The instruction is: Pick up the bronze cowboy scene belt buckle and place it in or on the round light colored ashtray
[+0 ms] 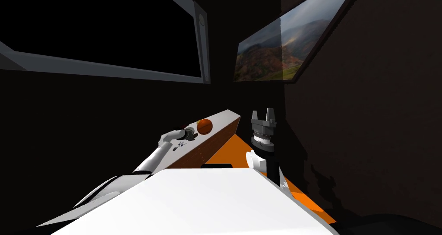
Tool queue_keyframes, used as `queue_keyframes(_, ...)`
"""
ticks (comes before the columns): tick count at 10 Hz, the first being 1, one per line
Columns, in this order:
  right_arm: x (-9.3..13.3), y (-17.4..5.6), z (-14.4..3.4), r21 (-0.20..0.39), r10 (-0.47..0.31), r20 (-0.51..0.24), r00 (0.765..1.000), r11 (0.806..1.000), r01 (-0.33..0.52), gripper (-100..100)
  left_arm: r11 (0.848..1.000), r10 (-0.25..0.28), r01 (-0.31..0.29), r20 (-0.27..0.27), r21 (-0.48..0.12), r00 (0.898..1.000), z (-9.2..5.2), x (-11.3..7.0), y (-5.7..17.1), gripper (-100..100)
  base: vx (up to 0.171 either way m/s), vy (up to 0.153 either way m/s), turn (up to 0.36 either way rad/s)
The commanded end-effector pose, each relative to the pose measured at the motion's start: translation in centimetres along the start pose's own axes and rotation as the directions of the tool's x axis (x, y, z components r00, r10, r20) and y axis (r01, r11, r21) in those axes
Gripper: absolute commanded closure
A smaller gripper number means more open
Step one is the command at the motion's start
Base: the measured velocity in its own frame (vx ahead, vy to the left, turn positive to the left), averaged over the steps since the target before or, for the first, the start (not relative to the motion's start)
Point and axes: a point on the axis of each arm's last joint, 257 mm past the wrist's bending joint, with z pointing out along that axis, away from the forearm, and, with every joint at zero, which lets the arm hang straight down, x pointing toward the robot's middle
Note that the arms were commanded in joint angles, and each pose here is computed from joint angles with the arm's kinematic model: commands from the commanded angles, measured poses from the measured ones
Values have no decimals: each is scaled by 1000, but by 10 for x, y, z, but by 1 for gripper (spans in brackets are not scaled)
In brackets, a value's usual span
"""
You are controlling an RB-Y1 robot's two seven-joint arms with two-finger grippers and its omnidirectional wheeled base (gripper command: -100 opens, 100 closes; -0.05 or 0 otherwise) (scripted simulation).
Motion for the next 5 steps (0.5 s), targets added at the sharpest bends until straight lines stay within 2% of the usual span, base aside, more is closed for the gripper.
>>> queue_keyframes(1,0,0,0,0,0,0,1000,1000,0,0,998,-29,30,24,-51,999,0,-7,4,-100,19,-8,-53)
queue_keyframes(2,0,0,0,0,0,0,1000,1000,0,0,998,-29,30,26,-55,999,0,-7,5,-100,16,-6,-34)
queue_keyframes(4,0,0,0,0,0,0,1000,1000,0,0,990,-73,79,58,-113,996,-4,-16,5,-100,25,-10,-76)
queue_keyframes(5,0,0,0,0,0,0,1000,1000,0,0,989,-72,80,66,-127,995,-5,-18,9,-100,22,-7,-26)
